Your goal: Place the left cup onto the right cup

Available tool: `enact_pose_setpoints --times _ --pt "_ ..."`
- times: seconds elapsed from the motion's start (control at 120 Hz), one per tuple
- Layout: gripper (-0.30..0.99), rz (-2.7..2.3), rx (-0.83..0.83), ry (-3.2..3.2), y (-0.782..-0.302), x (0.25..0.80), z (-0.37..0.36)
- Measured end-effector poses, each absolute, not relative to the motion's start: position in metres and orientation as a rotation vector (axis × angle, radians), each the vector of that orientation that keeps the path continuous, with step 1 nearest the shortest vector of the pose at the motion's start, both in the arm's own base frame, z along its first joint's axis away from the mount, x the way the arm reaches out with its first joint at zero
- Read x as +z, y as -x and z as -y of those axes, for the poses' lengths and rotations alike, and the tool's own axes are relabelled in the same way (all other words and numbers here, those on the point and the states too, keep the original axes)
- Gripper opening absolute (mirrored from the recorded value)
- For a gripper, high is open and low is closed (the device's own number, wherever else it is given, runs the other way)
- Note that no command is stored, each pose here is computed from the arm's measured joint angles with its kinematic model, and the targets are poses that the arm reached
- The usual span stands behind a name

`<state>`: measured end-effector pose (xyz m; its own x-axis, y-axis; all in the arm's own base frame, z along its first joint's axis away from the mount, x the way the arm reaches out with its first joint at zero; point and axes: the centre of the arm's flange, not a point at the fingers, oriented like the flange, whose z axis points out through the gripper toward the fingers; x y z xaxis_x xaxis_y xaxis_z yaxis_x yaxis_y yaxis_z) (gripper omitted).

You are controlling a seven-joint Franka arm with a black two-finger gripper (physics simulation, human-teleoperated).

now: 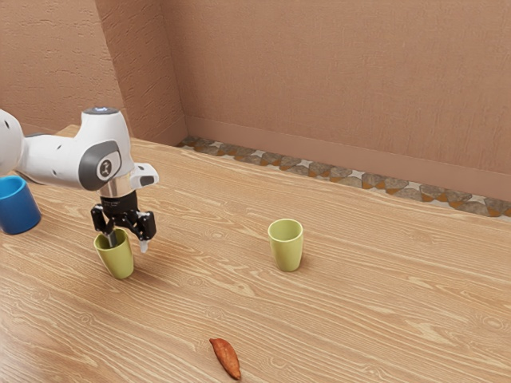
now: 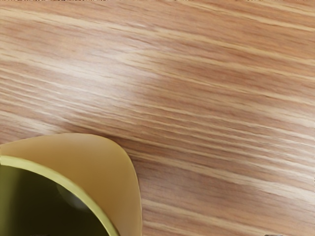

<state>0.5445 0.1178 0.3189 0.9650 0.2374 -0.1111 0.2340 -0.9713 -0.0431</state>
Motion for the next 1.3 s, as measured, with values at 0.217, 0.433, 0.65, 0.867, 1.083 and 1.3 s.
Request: enact_pose_setpoints --times 0.217,0.433,0.65,0.867,1.083,1.3 --pt "0.40 0.385 0.177 3.085 -0.544 0.319 -0.122" --pt "0.25 0.406 0.176 3.090 -0.544 0.319 -0.125" --pt "0.10 0.412 0.174 3.092 -0.544 0.319 -0.126" --pt "-0.01 0.422 0.176 3.090 -0.543 0.317 -0.129" --pt "-0.07 0.425 0.172 3.088 -0.544 0.318 -0.129" --pt "-0.08 0.432 0.170 3.083 -0.544 0.319 -0.130"
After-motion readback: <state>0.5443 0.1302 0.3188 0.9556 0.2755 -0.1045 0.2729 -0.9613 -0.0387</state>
